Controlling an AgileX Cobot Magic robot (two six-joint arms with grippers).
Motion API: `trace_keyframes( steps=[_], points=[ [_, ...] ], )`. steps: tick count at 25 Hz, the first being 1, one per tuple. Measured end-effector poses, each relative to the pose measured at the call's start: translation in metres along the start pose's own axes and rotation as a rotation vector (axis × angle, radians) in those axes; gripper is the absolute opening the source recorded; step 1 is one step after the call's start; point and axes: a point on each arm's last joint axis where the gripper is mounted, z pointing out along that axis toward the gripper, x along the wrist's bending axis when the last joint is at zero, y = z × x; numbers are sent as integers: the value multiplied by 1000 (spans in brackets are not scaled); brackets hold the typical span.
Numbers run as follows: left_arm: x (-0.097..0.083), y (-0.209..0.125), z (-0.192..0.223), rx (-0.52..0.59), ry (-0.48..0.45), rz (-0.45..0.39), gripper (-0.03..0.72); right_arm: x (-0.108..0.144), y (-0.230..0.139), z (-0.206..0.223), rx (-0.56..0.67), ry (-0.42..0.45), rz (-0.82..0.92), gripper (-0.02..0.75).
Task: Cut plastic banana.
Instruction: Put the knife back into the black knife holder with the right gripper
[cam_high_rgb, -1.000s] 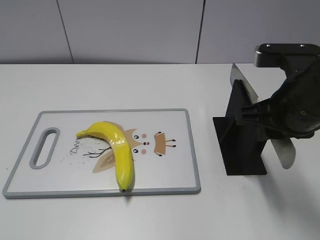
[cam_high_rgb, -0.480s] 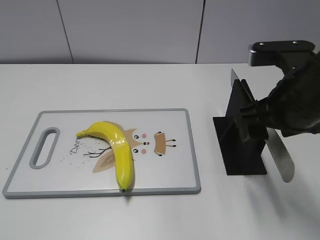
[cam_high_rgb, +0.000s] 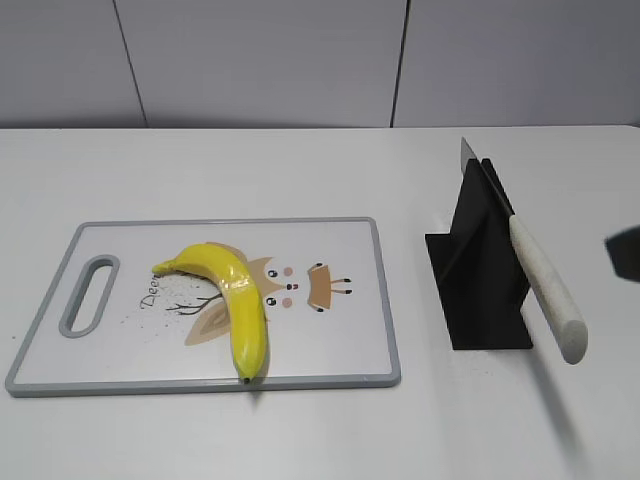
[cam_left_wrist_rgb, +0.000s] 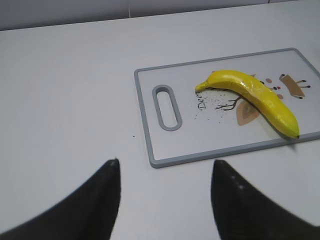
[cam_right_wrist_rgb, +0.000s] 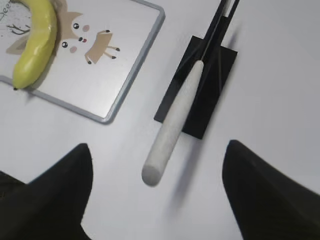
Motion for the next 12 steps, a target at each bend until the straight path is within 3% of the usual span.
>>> trace_keyframes(
  steps=[5, 12],
  points=[
    [0, 0, 0, 0, 0, 0, 562, -8, -54, -26, -26, 3, -58, 622],
    [0, 0, 0, 0, 0, 0, 562, -15, -112, -55, -156, 26, -71, 601]
  ],
)
